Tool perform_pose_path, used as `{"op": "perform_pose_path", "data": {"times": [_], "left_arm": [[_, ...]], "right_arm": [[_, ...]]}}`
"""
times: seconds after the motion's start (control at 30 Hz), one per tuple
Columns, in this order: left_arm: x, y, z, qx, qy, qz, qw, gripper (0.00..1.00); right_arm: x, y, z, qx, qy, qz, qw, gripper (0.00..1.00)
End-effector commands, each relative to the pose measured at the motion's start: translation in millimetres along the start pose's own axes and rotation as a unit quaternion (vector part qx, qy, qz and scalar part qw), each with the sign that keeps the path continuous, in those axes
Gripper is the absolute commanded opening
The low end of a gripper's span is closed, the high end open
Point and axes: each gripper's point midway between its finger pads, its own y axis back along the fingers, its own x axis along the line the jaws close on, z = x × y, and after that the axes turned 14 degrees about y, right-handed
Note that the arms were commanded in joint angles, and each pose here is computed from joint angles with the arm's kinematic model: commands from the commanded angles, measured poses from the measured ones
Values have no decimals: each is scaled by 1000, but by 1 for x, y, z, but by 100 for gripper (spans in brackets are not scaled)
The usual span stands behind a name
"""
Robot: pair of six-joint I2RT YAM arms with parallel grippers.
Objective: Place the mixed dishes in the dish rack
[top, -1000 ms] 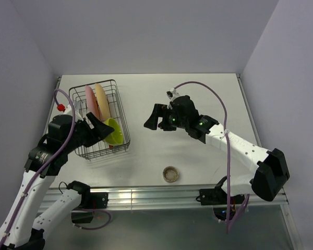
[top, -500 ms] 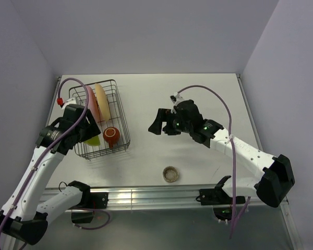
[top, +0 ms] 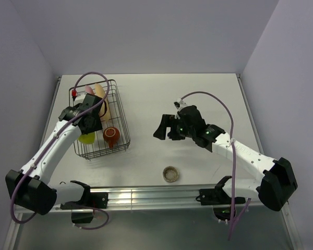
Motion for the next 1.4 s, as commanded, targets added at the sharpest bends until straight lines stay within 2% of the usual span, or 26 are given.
{"op": "perform_pose_path", "data": {"times": [0.0,0.23,0.53,0.9,0.97,1.0,1.03,1.07,1.1,1.17,1.2,1.27,1.3,1.37], "left_arm": [[3,3,30,-54,-15,32,998,0],[-6,-19,22,-37,-71,67,995,0],[-11,-46,7,-21,-109,98,989,0],[-18,-81,-13,0,-144,143,979,1],[-20,-84,-14,-1,-148,145,978,9],[-20,-85,-15,-1,-146,146,978,17],[-21,-86,-15,-1,-146,146,979,28],[-23,-86,-16,1,-143,140,980,34],[-25,-85,-15,1,-140,134,981,50],[-26,-84,-14,0,-135,129,982,64],[-26,-82,-13,-4,-131,130,983,77],[-26,-81,-13,-1,-129,126,984,88],[-27,-79,-13,2,-127,121,984,97],[-30,-76,-16,9,-122,105,987,99]], "right_arm": [[1,5,12,-32,10,10,999,90],[-3,5,9,-33,6,7,999,90],[-12,19,5,-40,16,-19,999,90],[-35,33,-26,-25,19,-58,998,90],[-39,33,-32,-20,19,-63,998,90],[-40,33,-35,-17,20,-65,998,90],[-42,32,-38,-15,19,-66,998,90],[-42,32,-39,-12,19,-67,997,90],[-43,32,-40,-12,19,-69,997,90],[-46,34,-43,-9,20,-73,997,90],[-48,34,-44,-9,20,-80,997,90],[-51,36,-47,-4,21,-87,996,90],[-53,36,-48,-3,22,-91,996,90],[-56,37,-54,2,22,-94,995,90]]}}
